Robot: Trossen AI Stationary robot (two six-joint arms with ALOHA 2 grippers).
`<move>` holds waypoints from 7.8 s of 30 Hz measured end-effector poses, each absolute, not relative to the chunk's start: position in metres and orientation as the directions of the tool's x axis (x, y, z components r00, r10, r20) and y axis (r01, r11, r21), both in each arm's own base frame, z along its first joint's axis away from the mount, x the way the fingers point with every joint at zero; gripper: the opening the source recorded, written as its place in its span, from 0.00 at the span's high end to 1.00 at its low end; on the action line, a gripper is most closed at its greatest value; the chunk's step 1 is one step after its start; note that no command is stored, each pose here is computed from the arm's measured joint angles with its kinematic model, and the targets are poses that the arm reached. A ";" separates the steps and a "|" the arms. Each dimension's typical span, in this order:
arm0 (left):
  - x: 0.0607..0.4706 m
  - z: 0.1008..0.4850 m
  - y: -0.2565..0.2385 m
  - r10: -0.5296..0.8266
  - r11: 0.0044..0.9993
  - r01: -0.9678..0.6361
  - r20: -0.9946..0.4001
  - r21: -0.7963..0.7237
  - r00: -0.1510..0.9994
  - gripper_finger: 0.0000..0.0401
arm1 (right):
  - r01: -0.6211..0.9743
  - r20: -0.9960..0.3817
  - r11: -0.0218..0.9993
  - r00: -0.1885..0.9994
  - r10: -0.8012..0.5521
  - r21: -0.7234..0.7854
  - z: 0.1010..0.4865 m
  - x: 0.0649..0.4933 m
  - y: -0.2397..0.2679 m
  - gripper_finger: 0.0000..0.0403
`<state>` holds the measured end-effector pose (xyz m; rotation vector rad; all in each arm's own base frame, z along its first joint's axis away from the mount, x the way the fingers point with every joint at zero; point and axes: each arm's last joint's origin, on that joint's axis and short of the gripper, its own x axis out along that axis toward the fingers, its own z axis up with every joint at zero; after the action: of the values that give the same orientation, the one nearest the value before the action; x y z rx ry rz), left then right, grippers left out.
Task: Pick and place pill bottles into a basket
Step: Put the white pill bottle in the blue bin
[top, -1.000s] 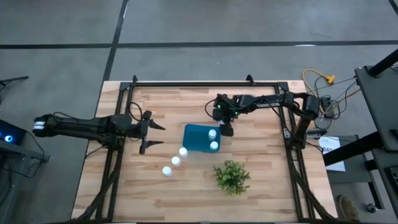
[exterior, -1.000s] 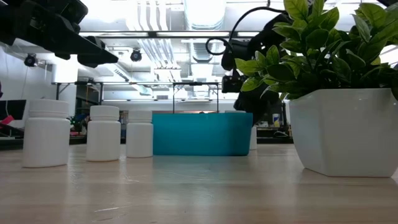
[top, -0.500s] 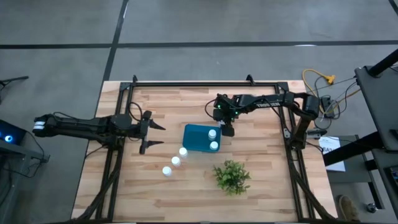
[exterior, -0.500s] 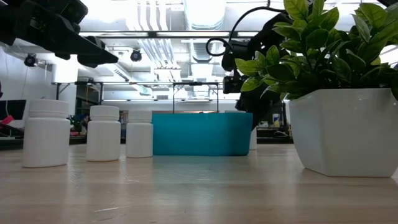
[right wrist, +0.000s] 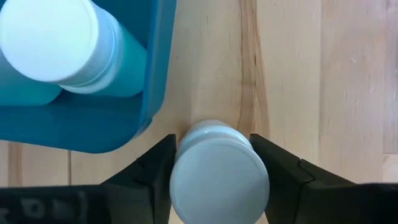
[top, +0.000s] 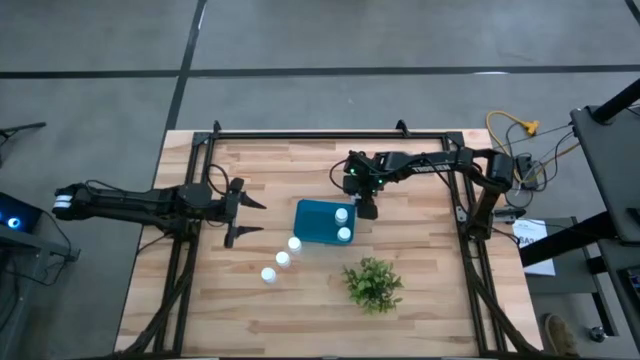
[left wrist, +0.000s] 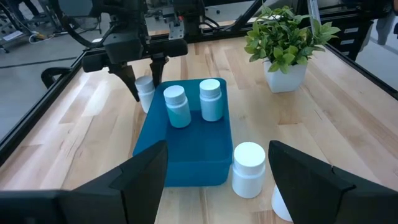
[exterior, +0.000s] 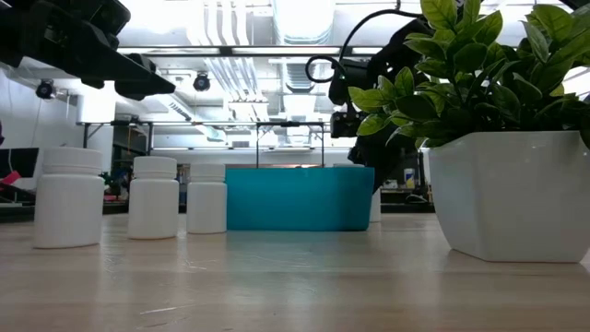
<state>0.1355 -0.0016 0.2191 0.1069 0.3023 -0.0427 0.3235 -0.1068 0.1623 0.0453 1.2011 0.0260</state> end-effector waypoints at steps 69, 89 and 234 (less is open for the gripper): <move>0.136 0.219 -0.002 -0.026 0.993 0.059 -0.303 0.100 0.953 0.35 | -0.181 -0.834 0.979 0.523 0.175 0.091 0.246 0.405 -0.067 0.59; 0.145 0.210 -0.002 -0.026 0.993 0.067 -0.374 0.096 0.927 0.35 | -0.211 -0.910 0.963 0.342 0.236 0.170 0.204 0.426 -0.062 0.60; 0.147 0.218 -0.002 -0.031 0.993 0.064 -0.309 0.098 0.951 0.35 | -0.028 -0.562 0.987 0.825 -0.067 -0.159 0.314 0.322 -0.075 0.48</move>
<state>0.1474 -0.0018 0.2183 0.1074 0.3120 -0.0482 0.3222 -0.0747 0.3136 -0.1635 0.6017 -0.0204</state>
